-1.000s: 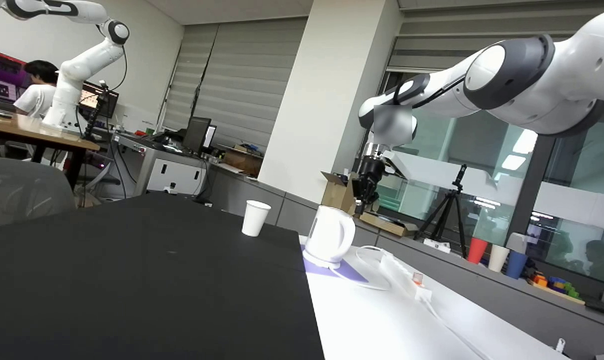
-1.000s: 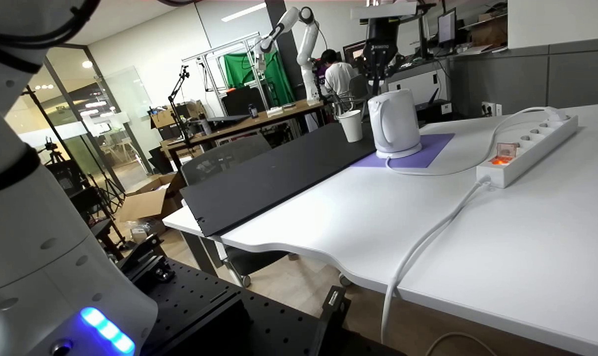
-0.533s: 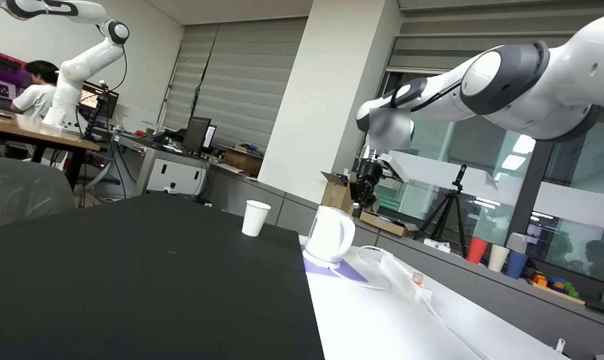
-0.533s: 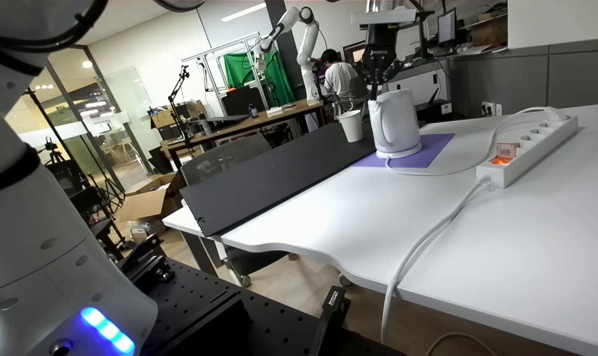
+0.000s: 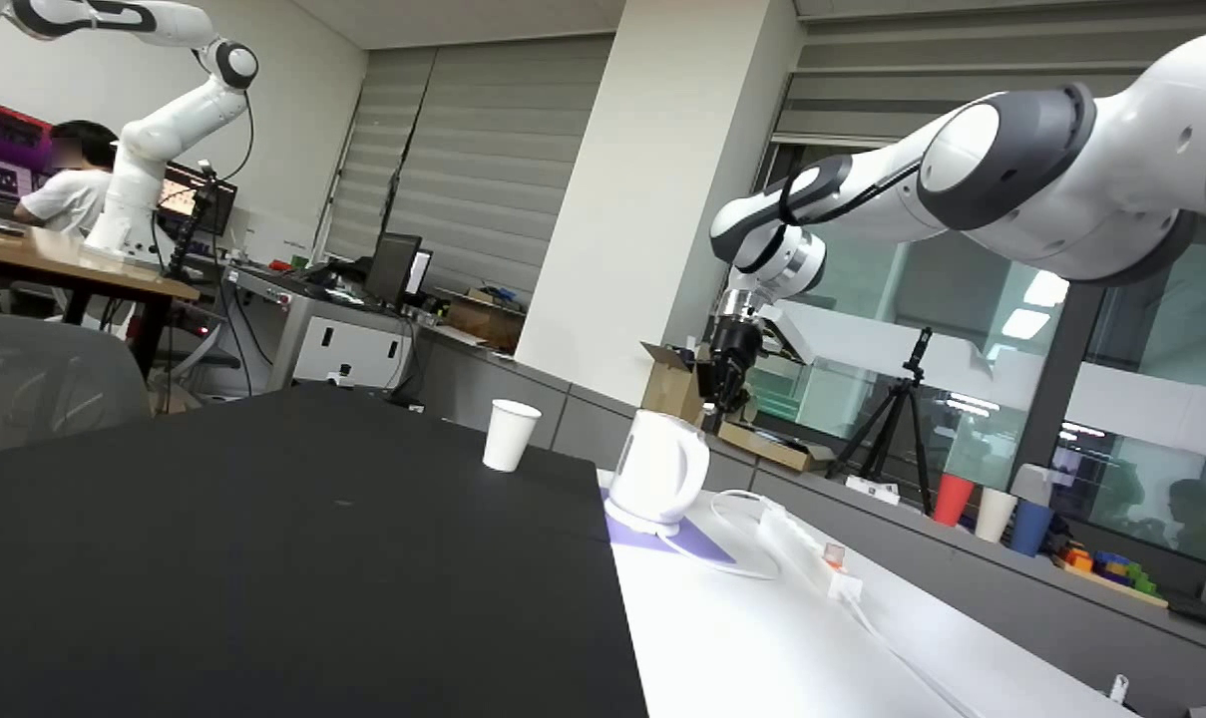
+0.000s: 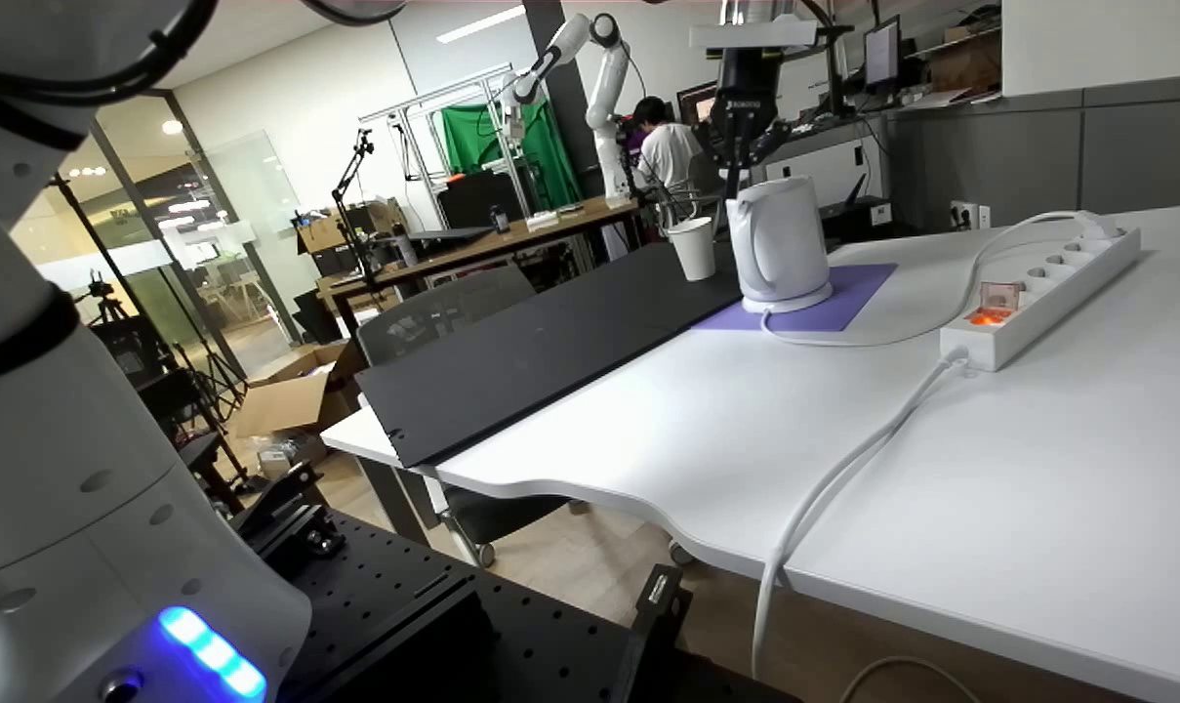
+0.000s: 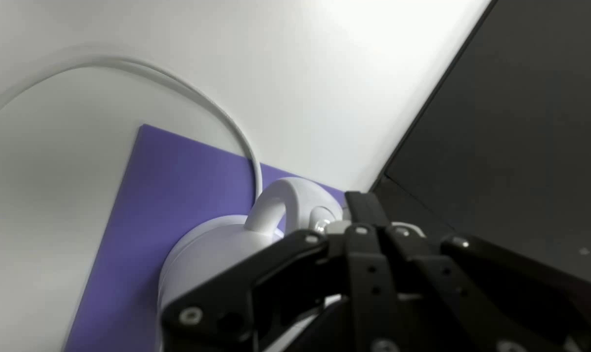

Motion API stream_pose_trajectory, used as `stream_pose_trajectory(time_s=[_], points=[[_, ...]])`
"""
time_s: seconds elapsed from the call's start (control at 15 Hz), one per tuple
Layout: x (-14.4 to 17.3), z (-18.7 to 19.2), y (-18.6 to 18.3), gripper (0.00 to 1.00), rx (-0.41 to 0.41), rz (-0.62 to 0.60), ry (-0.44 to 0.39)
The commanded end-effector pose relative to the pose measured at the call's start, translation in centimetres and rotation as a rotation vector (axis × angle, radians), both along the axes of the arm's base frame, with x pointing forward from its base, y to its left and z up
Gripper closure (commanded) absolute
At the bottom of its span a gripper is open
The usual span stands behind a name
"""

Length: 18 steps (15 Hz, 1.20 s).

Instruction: Pick up the electric kettle

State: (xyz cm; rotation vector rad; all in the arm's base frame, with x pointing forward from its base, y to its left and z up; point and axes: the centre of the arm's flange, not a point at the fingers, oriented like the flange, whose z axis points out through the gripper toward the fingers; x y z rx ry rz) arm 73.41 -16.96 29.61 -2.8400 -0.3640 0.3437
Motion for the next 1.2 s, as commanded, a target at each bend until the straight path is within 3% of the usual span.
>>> stream_pose_trajectory(time_s=[0.0,1.13], points=[[2.26,0.49,-0.61,1.0,0.001,-0.01,-0.001],[2.81,0.17,-0.58,1.0,-0.011,-0.011,-0.036]])
